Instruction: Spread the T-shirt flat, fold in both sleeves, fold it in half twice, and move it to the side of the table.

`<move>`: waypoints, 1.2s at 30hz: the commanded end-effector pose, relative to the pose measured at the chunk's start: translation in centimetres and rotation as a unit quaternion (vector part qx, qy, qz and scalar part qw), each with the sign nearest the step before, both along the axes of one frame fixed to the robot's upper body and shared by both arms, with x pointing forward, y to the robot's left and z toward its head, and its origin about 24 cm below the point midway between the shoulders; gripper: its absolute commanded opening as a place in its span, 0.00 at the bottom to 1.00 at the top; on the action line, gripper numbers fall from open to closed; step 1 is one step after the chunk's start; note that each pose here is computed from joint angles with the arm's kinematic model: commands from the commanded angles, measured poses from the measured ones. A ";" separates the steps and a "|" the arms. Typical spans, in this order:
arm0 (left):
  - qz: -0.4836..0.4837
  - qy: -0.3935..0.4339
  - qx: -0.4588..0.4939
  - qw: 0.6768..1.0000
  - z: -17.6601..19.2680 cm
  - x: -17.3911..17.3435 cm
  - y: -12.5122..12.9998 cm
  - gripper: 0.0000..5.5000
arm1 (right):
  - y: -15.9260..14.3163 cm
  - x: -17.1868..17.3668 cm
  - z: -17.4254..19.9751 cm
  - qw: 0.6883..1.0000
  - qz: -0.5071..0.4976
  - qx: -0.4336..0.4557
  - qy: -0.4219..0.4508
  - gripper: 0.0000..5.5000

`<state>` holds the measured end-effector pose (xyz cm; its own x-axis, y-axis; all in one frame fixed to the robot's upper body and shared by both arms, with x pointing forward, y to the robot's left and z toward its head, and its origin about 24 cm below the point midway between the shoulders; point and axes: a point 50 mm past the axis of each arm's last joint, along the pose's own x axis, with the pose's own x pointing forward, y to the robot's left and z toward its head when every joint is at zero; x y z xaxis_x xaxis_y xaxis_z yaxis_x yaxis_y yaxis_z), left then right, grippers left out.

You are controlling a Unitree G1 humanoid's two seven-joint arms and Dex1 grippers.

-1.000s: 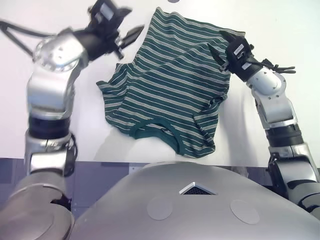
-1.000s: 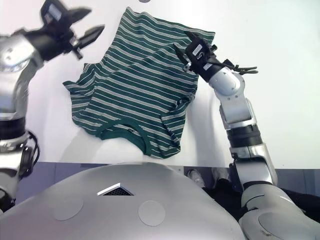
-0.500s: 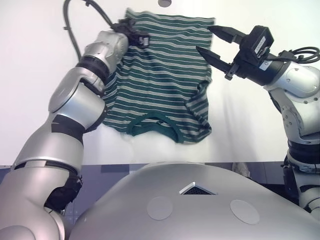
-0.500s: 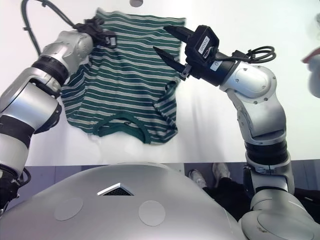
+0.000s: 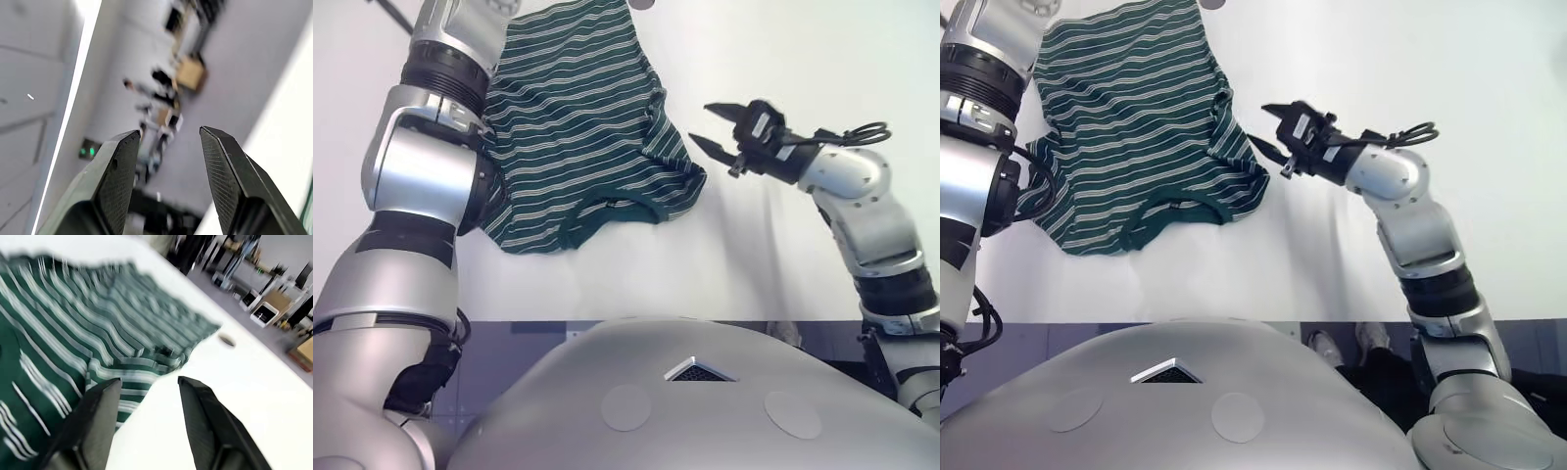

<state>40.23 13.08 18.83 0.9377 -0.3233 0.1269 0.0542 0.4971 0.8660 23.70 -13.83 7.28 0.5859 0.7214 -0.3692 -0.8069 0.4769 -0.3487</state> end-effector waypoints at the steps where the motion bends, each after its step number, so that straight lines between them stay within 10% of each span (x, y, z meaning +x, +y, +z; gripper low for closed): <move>1: -0.015 0.059 -0.064 0.996 -5.6 -5.1 -0.7 0.41 | 3.8 1.6 -0.4 0.998 0.024 -0.006 -0.052 0.39; 11: 0.072 0.243 -0.033 0.967 -18.1 -14.1 1.8 0.41 | 8.6 2.8 -2.0 0.999 0.029 -0.041 -0.017 0.39; 17: 0.082 0.275 -0.027 0.957 -19.8 -15.0 2.0 0.41 | -0.6 3.8 -6.5 0.979 -0.095 -0.177 0.033 0.39; 25: 0.090 0.297 -0.018 0.950 -20.6 -15.8 3.0 0.41 | -9.0 4.1 -2.4 0.970 -0.224 -0.085 0.045 0.39; 29: 0.060 0.228 -0.048 0.971 -18.3 -15.0 2.4 0.41 | -10.8 5.6 0.9 0.965 -0.259 -0.042 -0.022 0.39; 36: -0.063 -0.082 -0.193 0.976 -6.2 -15.7 2.3 0.41 | -3.9 6.3 0.7 0.994 -0.098 0.016 -0.043 0.39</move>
